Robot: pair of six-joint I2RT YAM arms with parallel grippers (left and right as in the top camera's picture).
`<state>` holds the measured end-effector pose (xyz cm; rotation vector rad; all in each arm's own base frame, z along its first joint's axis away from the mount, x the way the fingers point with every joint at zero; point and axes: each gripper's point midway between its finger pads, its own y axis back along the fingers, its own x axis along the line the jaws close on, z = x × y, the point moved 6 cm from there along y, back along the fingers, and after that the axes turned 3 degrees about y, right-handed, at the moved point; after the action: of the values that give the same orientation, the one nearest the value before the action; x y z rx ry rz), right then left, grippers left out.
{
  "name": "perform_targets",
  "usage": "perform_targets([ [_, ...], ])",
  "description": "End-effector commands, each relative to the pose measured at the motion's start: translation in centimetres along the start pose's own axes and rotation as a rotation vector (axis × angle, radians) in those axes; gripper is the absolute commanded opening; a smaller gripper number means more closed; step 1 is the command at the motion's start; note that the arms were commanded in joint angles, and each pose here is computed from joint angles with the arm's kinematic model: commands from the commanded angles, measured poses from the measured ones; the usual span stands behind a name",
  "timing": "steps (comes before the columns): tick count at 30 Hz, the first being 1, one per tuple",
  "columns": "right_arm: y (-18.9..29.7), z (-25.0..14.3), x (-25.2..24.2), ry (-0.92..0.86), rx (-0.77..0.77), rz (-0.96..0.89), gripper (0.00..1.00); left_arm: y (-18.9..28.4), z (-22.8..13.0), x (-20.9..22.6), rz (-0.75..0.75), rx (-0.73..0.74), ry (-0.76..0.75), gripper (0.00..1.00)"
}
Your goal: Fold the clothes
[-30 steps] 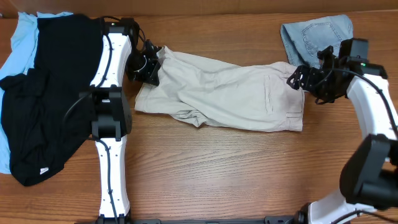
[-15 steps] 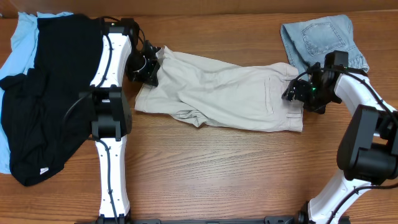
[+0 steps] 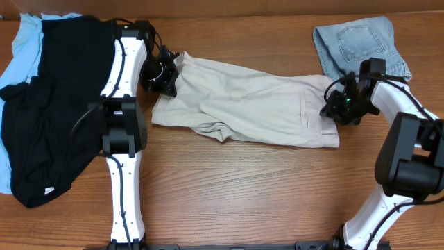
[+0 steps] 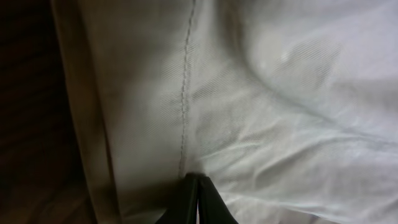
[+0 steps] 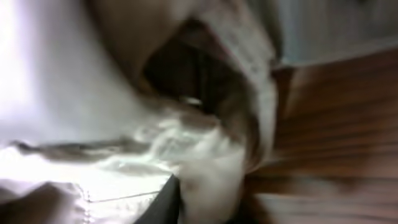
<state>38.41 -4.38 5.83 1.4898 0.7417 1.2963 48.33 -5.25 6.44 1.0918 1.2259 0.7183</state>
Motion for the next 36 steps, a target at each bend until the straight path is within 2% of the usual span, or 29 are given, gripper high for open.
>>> perform_targets([
  [1,-1.4,-1.0,0.4,-0.027,0.061,0.096,0.04,-0.2,-0.1,0.1,0.005,0.010,0.025,0.04],
  [8,1.5,-0.6,1.1,-0.042,0.009,0.199,0.04,-0.2,-0.2,0.1,0.004,0.015,0.043,0.04],
  [15,9.7,-0.6,2.3,-0.018,-0.146,0.200,0.04,-0.3,-0.9,-0.4,-0.014,0.054,0.113,0.04],
  [20,14.6,-1.7,5.0,0.020,-0.176,0.202,0.04,-0.8,-1.5,-2.0,-0.025,0.106,0.101,0.04],
  [25,17.9,-2.4,9.2,0.080,-0.229,0.221,0.04,-1.3,-1.0,-3.7,-0.061,0.097,0.078,0.04],
  [29,18.8,-2.6,13.1,0.122,-0.253,0.251,0.04,-1.6,-0.4,-4.6,-0.074,0.076,0.053,0.04],
  [36,16.3,-2.7,20.4,0.114,-0.339,0.200,0.04,-2.0,0.0,-5.4,-0.070,0.063,0.025,0.04],
])
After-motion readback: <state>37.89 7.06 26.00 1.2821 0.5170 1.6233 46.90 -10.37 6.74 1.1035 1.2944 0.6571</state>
